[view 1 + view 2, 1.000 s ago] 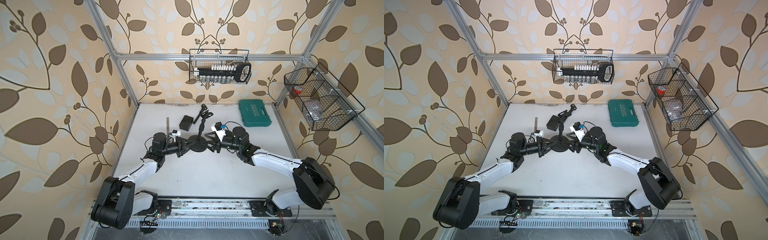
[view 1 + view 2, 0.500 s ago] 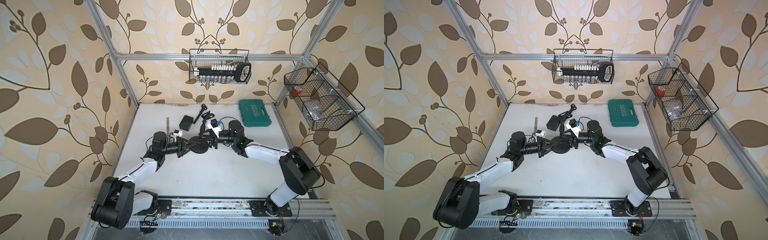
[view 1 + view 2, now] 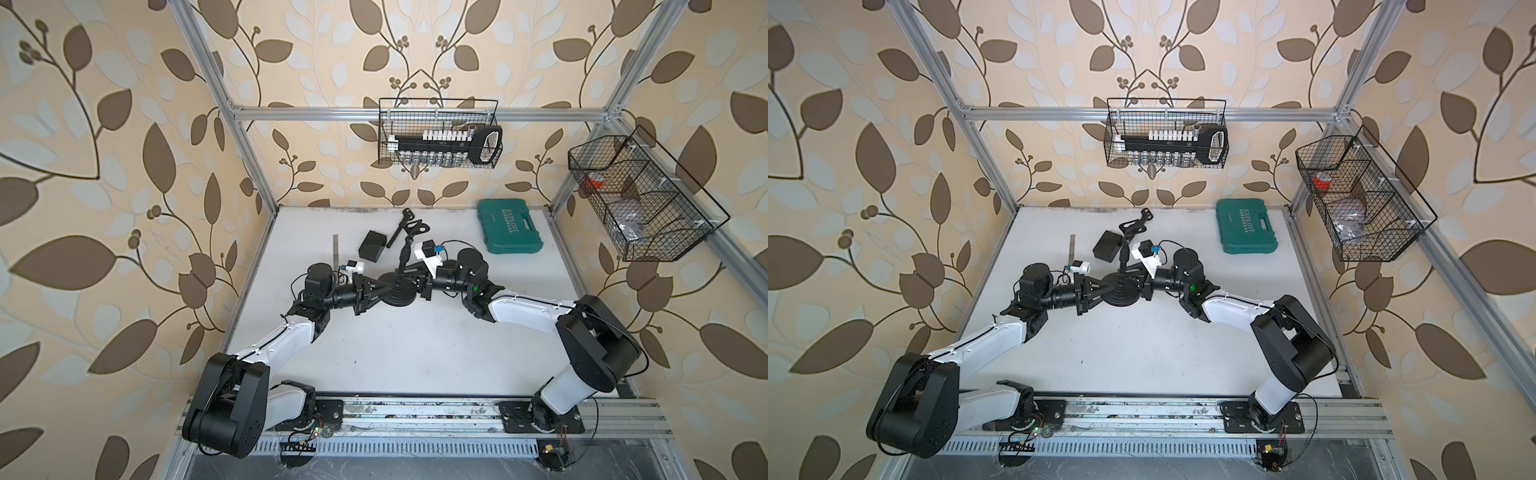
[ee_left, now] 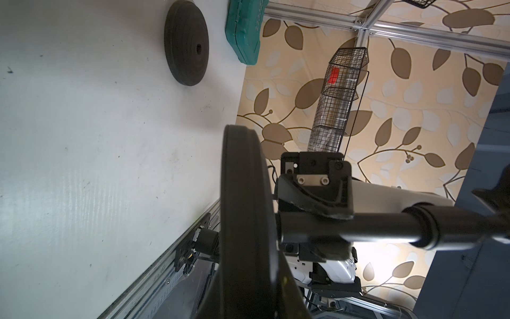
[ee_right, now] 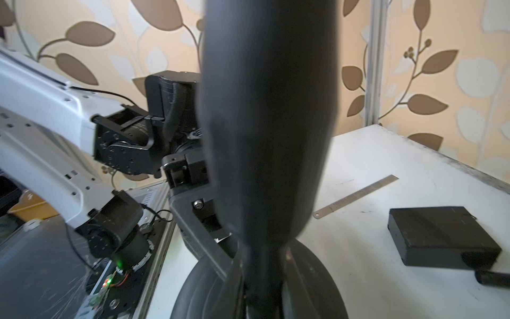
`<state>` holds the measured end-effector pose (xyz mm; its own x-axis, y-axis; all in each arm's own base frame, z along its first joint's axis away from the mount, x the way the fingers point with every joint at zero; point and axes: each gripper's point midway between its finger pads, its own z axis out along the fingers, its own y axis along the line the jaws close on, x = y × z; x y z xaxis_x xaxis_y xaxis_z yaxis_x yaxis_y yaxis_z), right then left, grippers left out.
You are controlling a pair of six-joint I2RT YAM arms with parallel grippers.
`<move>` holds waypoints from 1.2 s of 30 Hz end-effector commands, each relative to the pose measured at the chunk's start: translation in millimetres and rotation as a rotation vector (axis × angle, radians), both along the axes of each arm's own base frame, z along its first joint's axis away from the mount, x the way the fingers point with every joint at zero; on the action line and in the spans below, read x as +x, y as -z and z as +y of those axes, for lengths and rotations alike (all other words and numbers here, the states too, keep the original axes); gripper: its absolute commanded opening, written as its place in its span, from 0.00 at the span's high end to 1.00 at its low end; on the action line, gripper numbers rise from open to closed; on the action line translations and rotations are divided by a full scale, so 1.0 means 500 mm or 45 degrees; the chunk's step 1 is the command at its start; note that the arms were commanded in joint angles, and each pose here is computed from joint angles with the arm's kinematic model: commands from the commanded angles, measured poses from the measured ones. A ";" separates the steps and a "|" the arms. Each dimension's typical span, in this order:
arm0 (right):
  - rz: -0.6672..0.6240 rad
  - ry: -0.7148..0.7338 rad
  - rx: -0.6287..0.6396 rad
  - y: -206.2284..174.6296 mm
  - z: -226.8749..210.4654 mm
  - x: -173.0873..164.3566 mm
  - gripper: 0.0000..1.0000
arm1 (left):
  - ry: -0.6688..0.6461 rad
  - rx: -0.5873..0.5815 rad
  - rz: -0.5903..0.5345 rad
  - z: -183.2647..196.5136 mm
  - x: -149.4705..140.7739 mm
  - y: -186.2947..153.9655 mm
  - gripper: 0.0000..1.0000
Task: Assemble a microphone stand
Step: Screw the microphone stand pole into the microphone stand base.
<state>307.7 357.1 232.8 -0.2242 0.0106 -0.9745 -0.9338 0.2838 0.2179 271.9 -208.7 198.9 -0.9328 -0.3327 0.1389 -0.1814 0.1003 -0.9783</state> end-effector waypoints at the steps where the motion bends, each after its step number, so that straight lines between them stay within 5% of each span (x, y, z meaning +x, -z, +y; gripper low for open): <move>1: 0.122 0.355 -0.142 0.065 -0.015 0.028 1.00 | 0.049 -0.072 -0.319 -0.006 0.001 -0.118 1.00; 7: 0.247 0.867 -0.240 0.124 -0.066 0.030 1.00 | 0.010 -0.090 -0.385 -0.001 0.003 -0.147 1.00; 11: 0.228 0.948 -0.285 0.124 -0.059 0.019 1.00 | -0.014 -0.095 -0.422 0.003 0.002 -0.167 1.00; 13: 0.225 0.899 -0.281 0.116 -0.045 0.015 1.00 | -0.015 -0.088 -0.423 0.003 0.003 -0.168 1.00; 14: 0.216 0.860 -0.275 0.108 -0.038 0.012 0.92 | -0.015 -0.083 -0.419 0.003 0.003 -0.167 1.00; 16: 0.195 0.724 -0.217 0.077 -0.025 0.000 0.55 | -0.013 -0.066 -0.395 0.003 0.004 -0.156 1.00; 20: 0.132 0.332 -0.095 0.018 -0.020 -0.032 0.31 | -0.017 -0.009 -0.334 0.004 0.007 -0.122 1.00; 24: -0.013 -0.001 -0.099 -0.004 -0.038 -0.068 0.29 | -0.010 -0.003 -0.307 0.003 0.006 -0.106 1.00; 36: -0.094 -0.187 -0.027 -0.039 -0.050 -0.023 0.45 | 0.109 -0.032 -0.240 -0.012 -0.004 -0.086 1.00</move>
<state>305.0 322.6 238.0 -0.2164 -0.0504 -0.9750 -0.9460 0.2577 0.1966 271.5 -206.2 204.8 -0.9399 -0.3280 0.0946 -0.1415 0.1223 -0.9824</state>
